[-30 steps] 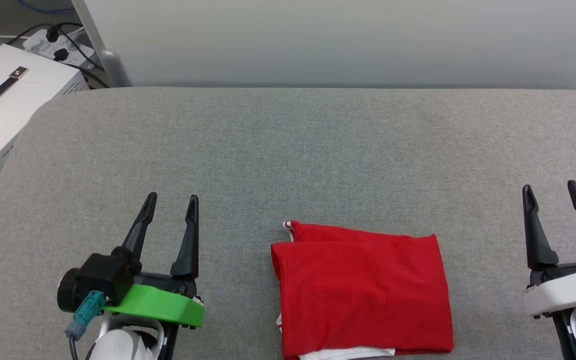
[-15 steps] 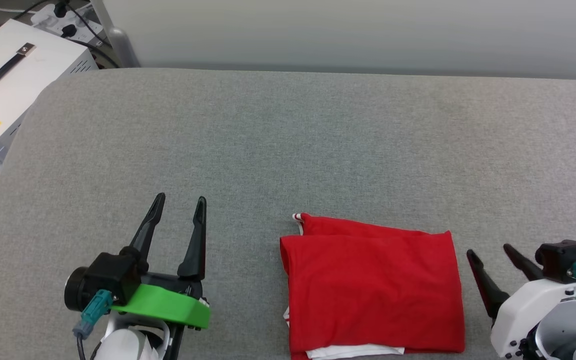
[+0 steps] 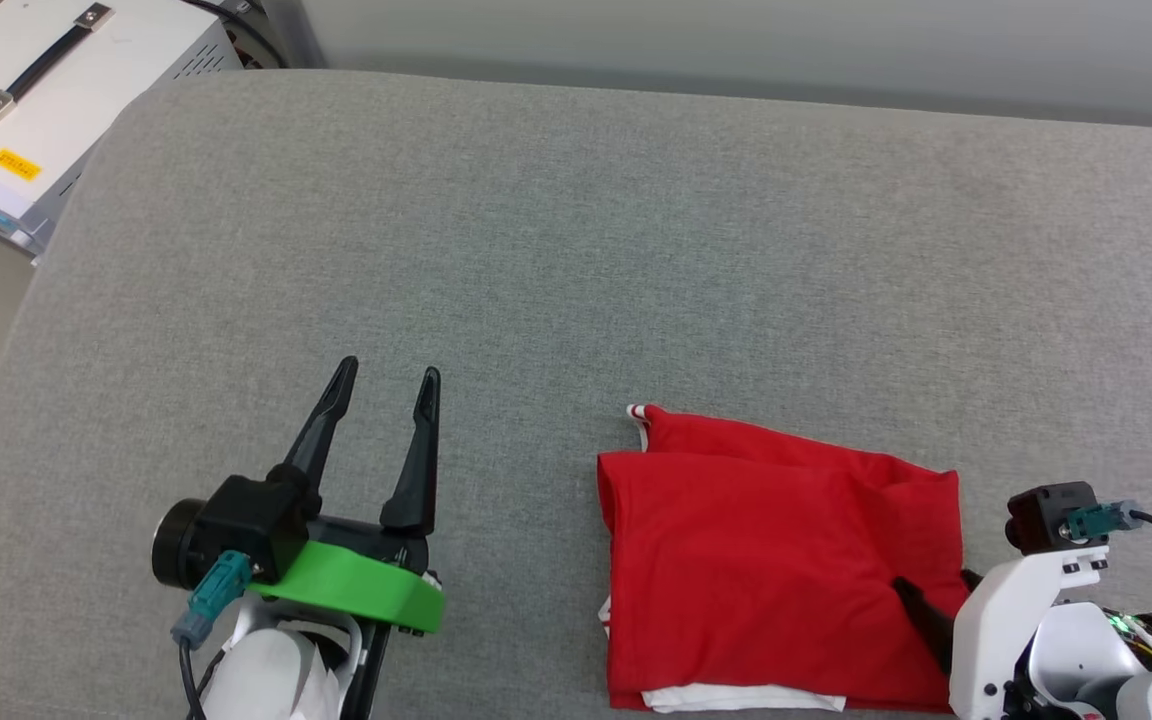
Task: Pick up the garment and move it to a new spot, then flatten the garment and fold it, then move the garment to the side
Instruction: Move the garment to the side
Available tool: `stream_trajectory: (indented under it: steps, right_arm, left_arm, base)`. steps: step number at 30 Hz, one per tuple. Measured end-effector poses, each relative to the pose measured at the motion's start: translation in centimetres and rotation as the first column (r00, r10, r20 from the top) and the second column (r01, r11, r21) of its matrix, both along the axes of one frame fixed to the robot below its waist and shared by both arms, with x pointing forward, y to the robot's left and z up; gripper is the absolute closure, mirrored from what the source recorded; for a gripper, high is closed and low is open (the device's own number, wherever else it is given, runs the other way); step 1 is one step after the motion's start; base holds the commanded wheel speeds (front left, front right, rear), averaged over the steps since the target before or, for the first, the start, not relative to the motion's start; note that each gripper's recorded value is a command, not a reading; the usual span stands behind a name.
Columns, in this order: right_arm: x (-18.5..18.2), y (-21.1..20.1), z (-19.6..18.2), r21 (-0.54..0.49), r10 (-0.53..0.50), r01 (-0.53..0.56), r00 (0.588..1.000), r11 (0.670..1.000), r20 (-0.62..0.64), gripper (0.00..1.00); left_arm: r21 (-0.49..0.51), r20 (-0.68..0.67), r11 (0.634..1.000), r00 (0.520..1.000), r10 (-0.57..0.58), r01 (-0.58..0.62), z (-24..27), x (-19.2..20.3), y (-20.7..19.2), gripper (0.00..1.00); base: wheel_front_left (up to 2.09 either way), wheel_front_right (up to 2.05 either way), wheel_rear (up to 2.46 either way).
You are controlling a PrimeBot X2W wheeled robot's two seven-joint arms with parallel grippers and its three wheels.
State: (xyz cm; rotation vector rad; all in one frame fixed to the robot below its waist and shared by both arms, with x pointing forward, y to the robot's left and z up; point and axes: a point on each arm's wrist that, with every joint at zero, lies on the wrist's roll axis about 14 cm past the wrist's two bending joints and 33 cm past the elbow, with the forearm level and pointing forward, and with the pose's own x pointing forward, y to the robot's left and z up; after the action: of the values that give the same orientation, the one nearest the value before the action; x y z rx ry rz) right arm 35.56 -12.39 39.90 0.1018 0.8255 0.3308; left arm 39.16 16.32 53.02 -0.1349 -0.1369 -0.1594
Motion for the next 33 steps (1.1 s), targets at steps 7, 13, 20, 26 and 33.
stream_trajectory:
  steps: [7,13,20,26,33]
  right_arm:
    - [-0.5,1.1,-2.0,-0.031,0.065,-0.068,0.994,0.997,-0.091,0.0]
    - [0.0,1.0,-2.0,-0.069,0.098,-0.102,0.993,0.992,-0.062,1.0]
    - [0.8,0.5,-0.2,-0.127,0.143,-0.136,0.989,0.982,0.047,1.0]
    - [2.3,-2.6,3.4,-0.301,0.229,-0.166,0.955,0.939,0.187,1.0]
    - [2.6,-11.6,7.5,-0.566,0.258,-0.094,0.941,0.819,0.218,1.0]
  left_arm:
    - [0.007,-0.022,1.0,1.0,0.018,-0.017,-0.7,-0.2,0.5,0.0]
    - [0.007,-0.031,1.0,0.999,0.01,-0.01,-1.0,-0.2,0.3,0.0]
    - [0.001,-0.033,0.998,0.998,-0.06,0.06,-1.1,0.1,-2.0,0.0]
    - [-0.006,-0.025,0.989,0.989,-0.149,0.149,-1.0,0.6,-5.0,0.0]
    - [-0.024,-0.028,0.933,0.933,-0.359,0.358,-1.6,1.1,-12.1,0.0]
  base:
    - [0.0,0.0,0.0]
    - [0.0,0.0,0.0]
    - [0.0,0.0,0.0]
    - [0.0,0.0,0.0]
    - [0.0,0.0,0.0]
